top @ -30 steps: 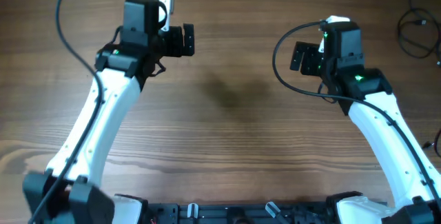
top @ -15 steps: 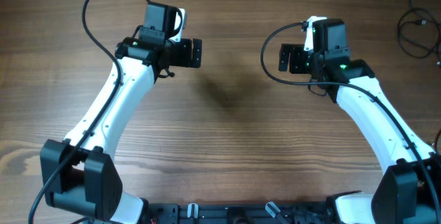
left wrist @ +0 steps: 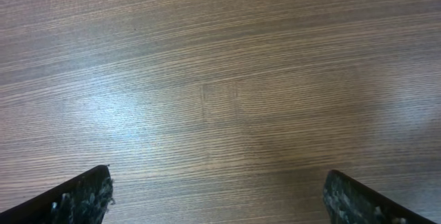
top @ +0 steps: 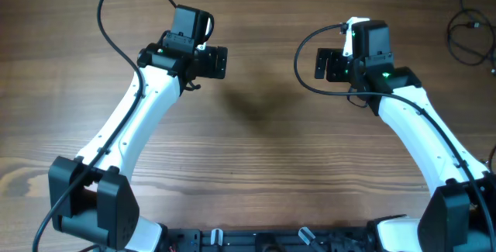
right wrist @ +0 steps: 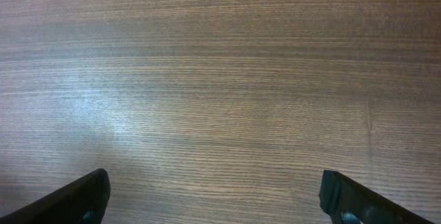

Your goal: Untangle cables

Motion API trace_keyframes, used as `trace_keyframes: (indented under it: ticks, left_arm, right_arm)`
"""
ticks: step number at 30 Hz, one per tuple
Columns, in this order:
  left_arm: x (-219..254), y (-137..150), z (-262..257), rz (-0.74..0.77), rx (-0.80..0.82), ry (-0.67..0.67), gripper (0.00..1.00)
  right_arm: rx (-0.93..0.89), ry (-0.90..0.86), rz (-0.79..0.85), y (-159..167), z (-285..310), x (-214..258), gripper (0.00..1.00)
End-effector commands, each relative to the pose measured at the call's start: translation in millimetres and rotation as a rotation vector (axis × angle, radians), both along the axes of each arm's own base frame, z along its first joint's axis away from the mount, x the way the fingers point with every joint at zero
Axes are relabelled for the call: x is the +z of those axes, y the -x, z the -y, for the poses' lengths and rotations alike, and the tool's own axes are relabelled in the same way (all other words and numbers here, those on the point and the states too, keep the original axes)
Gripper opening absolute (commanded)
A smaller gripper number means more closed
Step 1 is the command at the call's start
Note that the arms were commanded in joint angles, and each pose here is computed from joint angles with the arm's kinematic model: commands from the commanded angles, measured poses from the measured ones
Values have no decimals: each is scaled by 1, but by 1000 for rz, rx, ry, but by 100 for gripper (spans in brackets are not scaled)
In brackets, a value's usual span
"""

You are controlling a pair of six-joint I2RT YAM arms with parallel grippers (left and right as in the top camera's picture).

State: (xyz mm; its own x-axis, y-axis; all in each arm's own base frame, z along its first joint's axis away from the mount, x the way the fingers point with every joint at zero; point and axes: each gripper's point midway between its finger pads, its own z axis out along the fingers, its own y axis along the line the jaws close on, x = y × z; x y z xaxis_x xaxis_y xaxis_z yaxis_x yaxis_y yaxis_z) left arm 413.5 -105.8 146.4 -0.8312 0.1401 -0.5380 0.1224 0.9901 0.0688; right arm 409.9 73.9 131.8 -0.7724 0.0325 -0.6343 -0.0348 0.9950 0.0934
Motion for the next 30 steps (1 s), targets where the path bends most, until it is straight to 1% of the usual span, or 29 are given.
trace_keyframes:
  ticks: [1,19,26,30]
  left_arm:
    - [1,-2,-1,9,11,-8,100]
    - [5,-7,0,34,12,0,100]
    - [4,-9,0,38,12,1,100]
    - [-3,-11,1,28,12,-2,100]
  right_arm:
    - [-17,10,-13,1,3,-6,100]
    - [-15,11,-15,1,3,-4,100]
    - [-16,9,-7,5,3,4,100]
    - [-16,6,12,10,4,16,100]
